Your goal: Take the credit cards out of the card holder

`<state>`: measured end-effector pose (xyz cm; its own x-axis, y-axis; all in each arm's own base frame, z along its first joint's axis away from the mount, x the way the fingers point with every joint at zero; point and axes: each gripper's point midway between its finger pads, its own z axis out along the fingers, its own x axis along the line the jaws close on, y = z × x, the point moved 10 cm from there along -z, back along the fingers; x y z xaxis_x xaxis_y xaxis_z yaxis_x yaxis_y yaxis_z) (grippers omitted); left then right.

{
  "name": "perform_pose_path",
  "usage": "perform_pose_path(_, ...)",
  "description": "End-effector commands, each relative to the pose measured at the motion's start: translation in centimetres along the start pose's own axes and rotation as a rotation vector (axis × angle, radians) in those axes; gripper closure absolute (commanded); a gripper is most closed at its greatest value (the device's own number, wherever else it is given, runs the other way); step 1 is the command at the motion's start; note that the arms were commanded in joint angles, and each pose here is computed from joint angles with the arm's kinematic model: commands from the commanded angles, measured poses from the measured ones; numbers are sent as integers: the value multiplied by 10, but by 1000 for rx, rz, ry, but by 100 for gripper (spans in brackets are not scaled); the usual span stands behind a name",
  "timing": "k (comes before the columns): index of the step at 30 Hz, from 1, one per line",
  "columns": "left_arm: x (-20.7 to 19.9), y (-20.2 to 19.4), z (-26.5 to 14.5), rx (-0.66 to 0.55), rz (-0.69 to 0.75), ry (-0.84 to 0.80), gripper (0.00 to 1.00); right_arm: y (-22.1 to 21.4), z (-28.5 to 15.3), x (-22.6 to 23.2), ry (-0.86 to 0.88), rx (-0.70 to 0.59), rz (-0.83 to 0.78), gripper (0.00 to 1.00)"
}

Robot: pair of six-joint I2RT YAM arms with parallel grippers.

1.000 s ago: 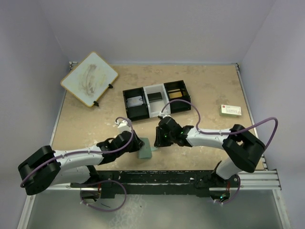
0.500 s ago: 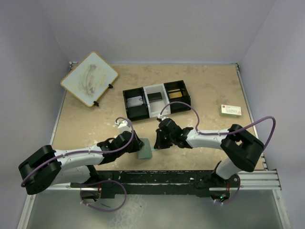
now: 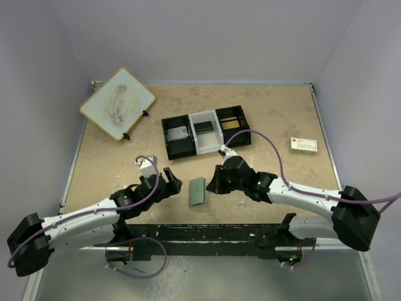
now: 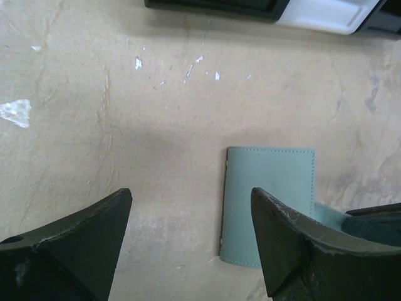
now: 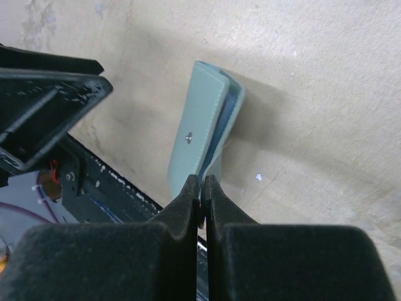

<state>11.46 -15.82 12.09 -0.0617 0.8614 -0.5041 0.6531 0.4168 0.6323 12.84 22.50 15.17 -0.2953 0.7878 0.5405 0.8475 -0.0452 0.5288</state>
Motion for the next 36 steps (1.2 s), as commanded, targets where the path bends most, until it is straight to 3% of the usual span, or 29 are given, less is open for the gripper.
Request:
perform_pose_path(1, 0, 14, -9, -105, -55, -3, 25, 8, -5, 17, 133, -15, 1, 100)
perform_pose_path(7, -4, 19, -18, -109, -104, -49, 25, 28, 1, 41, 231, -40, -34, 100)
perform_pose_path(18, 3, 41, -43, -201, -141, 18, 25, 43, 14, 61, 301, -27, -93, 100)
perform_pose_path(22, 3, 45, -47, -210, -113, 36, 25, 29, 21, 41, 167, 37, -67, 100)
perform_pose_path(27, -5, 36, -37, -132, -48, 5, 25, 13, 13, 5, -24, 1, 6, 100)
perform_pose_path(36, -37, 17, -12, 18, -7, -191, 27, -11, 4, -56, -69, 1, 171, 100)
